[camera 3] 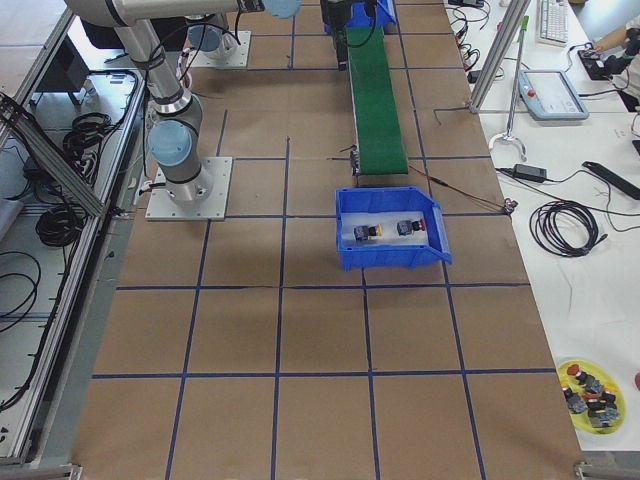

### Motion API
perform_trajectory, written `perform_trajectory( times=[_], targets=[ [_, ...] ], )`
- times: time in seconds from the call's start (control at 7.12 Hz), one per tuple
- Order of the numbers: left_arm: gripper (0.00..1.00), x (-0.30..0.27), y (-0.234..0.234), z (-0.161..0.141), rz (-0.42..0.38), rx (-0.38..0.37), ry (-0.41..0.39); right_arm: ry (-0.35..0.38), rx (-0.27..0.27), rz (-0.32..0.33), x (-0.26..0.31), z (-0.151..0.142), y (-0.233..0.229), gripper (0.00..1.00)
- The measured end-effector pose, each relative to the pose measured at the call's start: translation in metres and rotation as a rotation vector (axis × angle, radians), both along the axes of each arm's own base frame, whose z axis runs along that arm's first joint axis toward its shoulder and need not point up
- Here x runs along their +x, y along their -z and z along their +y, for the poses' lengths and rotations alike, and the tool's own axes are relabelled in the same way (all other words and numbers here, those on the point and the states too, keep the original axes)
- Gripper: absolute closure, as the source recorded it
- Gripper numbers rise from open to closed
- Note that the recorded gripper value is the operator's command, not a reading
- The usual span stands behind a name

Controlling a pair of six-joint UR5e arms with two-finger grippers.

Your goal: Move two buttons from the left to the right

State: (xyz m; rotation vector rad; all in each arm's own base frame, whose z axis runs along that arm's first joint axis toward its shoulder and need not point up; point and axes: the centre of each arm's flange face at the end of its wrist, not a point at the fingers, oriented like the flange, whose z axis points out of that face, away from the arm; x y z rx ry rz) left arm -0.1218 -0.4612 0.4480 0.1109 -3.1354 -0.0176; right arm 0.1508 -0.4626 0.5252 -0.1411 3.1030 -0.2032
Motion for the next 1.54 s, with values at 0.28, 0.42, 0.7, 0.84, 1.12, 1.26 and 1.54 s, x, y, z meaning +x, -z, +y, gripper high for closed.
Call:
perform_trajectory(
  times=[0.28,0.42,0.7,0.84,1.12,1.26,1.54],
  targets=[
    [0.0,-0.0004,-0.001,-0.0003,0.0,-0.003,0.0,0.0,0.001,0.0,-0.0001,-0.0007,0.0001,0.0],
    [0.0,-0.0002,-0.0022,-0.0008,0.001,-0.006,0.0,0.0,0.001,0.0,-0.0004,-0.0009,0.0003,0.0],
    [0.0,0.0006,-0.0025,-0.0014,0.001,-0.008,-0.002,0.005,0.007,0.0,-0.0005,-0.0026,0.0034,0.0],
    [0.0,0.0008,-0.0021,-0.0013,0.001,-0.007,-0.002,0.011,0.01,-0.001,-0.0003,-0.0031,0.0052,0.0],
    [0.0,0.0008,-0.0011,-0.0011,0.001,-0.007,-0.002,0.017,0.014,0.0,-0.0004,-0.0031,0.007,0.0],
    [0.0,0.0008,-0.0011,-0.0012,0.001,-0.007,-0.002,0.018,0.016,0.001,-0.0004,-0.0029,0.0081,0.0],
    [0.0,0.0008,-0.0004,-0.0008,0.001,-0.005,-0.002,0.018,0.02,0.003,-0.0006,-0.0029,0.0096,0.0]
  ],
)
